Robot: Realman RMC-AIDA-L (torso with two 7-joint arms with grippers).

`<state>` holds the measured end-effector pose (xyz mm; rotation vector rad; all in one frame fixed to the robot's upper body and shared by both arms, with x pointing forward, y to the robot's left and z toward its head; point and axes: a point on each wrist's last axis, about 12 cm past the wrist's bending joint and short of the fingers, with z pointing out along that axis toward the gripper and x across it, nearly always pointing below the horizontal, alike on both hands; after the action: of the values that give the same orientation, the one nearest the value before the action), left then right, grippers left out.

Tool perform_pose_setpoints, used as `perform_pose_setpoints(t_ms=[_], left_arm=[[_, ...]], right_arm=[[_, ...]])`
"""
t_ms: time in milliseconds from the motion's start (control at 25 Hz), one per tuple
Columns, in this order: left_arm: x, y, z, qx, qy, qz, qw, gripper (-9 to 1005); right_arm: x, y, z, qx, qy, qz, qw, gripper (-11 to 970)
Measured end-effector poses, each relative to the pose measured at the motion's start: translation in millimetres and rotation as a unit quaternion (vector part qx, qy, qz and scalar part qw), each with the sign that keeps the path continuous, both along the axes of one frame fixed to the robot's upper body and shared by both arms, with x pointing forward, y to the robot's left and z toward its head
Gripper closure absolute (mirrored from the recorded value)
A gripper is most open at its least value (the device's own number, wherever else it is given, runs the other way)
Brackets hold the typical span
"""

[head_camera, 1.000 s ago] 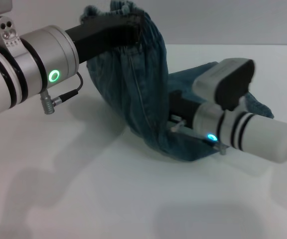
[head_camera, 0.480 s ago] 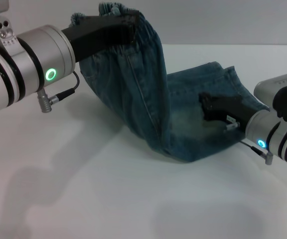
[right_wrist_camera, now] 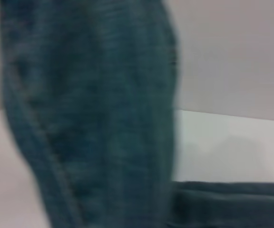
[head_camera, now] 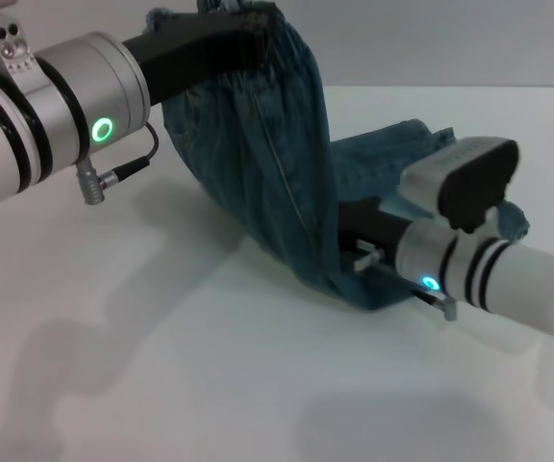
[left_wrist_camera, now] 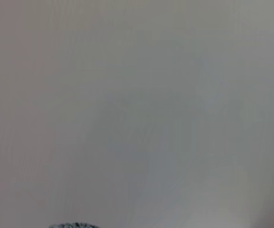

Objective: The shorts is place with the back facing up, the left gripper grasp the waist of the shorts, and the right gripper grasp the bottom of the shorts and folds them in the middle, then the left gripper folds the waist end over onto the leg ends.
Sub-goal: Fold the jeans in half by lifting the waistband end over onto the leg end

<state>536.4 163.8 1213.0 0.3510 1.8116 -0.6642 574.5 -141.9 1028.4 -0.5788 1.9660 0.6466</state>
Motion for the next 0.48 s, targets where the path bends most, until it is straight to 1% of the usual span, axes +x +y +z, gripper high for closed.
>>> perform_pose_setpoints(t_ms=[120,480], left_arm=[[1.3,-3,4.1,-0.002,-0.008,-0.003,1.0,990],[3.4,-1,7.4,-0.003,-0.016,0.001,1.0,989]], right_arm=[[2.1,10,5.2,0.001,-0.004,0.018,1.0,959],[11.2,32,19.8,0.011,-0.005,0.044,0.999,960]])
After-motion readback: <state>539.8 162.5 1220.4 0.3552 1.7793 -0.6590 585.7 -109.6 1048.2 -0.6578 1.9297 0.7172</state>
